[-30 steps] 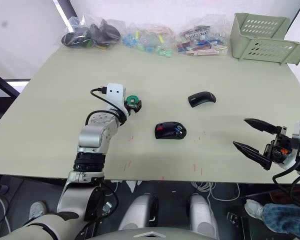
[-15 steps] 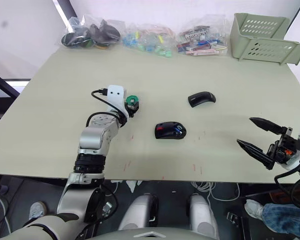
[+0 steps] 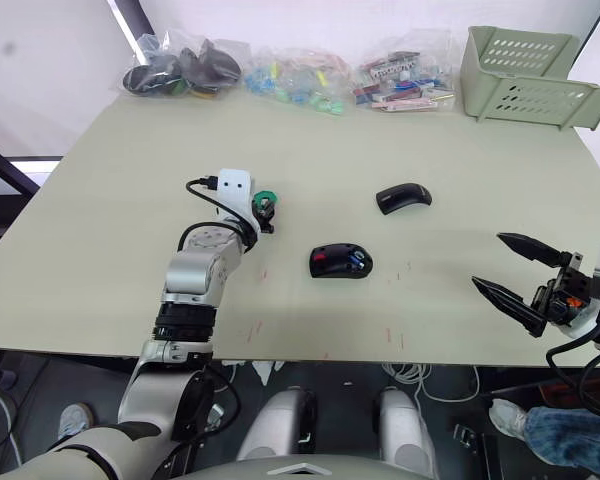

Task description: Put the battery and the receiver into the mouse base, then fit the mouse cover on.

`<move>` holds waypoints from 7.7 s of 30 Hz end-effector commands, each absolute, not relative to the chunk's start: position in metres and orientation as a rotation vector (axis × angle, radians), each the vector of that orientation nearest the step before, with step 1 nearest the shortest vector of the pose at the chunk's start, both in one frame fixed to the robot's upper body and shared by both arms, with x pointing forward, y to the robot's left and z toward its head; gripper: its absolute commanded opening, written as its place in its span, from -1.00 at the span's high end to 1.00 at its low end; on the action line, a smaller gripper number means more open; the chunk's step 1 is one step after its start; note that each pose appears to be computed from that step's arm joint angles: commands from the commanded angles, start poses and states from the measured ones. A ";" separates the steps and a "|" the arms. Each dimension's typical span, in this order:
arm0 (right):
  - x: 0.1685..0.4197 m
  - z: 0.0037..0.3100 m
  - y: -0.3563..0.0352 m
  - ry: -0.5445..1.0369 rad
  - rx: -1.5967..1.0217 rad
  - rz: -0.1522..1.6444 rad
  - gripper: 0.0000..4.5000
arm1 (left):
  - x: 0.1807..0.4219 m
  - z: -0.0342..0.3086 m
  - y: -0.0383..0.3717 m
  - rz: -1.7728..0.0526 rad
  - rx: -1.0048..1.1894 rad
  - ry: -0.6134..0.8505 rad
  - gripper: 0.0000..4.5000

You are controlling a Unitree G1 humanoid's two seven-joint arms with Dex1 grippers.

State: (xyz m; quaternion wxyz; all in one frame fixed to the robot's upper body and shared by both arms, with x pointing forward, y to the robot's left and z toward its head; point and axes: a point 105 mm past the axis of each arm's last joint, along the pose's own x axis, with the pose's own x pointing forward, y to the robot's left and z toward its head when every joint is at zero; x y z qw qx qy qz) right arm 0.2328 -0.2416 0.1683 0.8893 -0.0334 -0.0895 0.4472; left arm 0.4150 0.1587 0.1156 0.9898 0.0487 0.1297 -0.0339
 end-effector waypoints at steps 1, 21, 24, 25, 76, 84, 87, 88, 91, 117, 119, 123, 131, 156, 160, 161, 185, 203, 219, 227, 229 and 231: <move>0.231 0.178 -0.239 -0.227 -0.082 0.939 -1.00 | 0.420 0.135 0.157 -0.061 0.107 0.192 0.05; 0.230 0.177 -0.236 -0.221 -0.068 0.949 -1.00 | 0.424 0.133 0.162 -0.038 0.089 0.208 0.05; 0.229 0.177 -0.235 -0.217 -0.068 0.953 -1.00 | 0.424 0.131 0.163 -0.031 0.095 0.213 0.05; 0.229 0.177 -0.235 -0.216 -0.069 0.954 -1.00 | 0.424 0.130 0.163 -0.030 0.094 0.214 0.05; 0.233 0.176 -0.218 -0.213 -0.081 1.011 -1.00 | 0.405 0.168 0.162 -0.230 0.123 0.061 0.99; 0.237 0.174 -0.188 -0.106 -0.085 1.053 -1.00 | 0.338 0.193 0.118 -0.873 0.289 -0.053 0.99; 0.242 0.169 -0.172 -0.023 -0.162 1.051 -1.00 | 0.325 0.189 0.120 -1.026 0.367 -0.039 0.99; 0.241 0.169 -0.166 0.002 -0.158 1.066 -1.00 | 0.322 0.188 0.119 -1.070 0.386 -0.029 0.99; 0.244 0.171 -0.150 0.098 -0.175 1.081 -1.00 | 0.314 0.191 0.110 -1.203 0.425 -0.018 0.99; 0.281 0.208 -0.066 0.637 0.516 1.052 -0.07 | 0.311 0.194 0.075 -1.580 0.778 -0.158 0.99; 0.281 0.205 -0.065 0.649 0.508 1.045 -0.07 | 0.312 0.194 0.075 -1.576 0.788 -0.171 0.99; 0.280 0.199 -0.061 0.676 0.518 1.051 -0.07 | 0.311 0.195 0.073 -1.564 0.803 -0.195 0.99; 0.283 0.197 -0.058 0.688 0.551 1.043 -0.07 | 0.312 0.196 0.072 -1.547 0.808 -0.209 0.99; 0.285 0.198 -0.059 0.682 0.566 1.046 0.71 | 0.314 0.195 0.074 -1.534 0.815 -0.219 0.99; 0.285 0.199 -0.060 0.679 0.566 1.044 0.71 | 0.315 0.195 0.074 -1.530 0.816 -0.220 0.99; 0.285 0.199 -0.060 0.679 0.565 1.045 0.71 | 0.315 0.195 0.075 -1.528 0.816 -0.219 0.99; 0.283 0.197 -0.059 0.690 0.550 1.052 0.99 | 0.310 0.191 0.074 -1.567 0.747 -0.170 0.99; 0.288 0.193 -0.084 0.769 0.073 0.977 1.00 | 0.311 0.160 0.098 -1.426 0.354 0.129 -0.95; 0.284 0.183 -0.120 0.771 -0.117 0.935 1.00 | 0.327 0.108 0.087 -1.359 0.452 0.207 -0.95; 0.276 0.175 -0.133 0.776 -0.103 0.901 1.00 | 0.334 0.104 0.077 -1.383 0.513 0.185 -0.95; 0.274 0.175 -0.134 0.772 -0.101 0.901 1.00 | 0.335 0.104 0.074 -1.390 0.518 0.175 -0.95; 0.273 0.176 -0.134 0.763 -0.105 0.899 1.00 | 0.336 0.108 0.071 -1.397 0.513 0.155 -0.95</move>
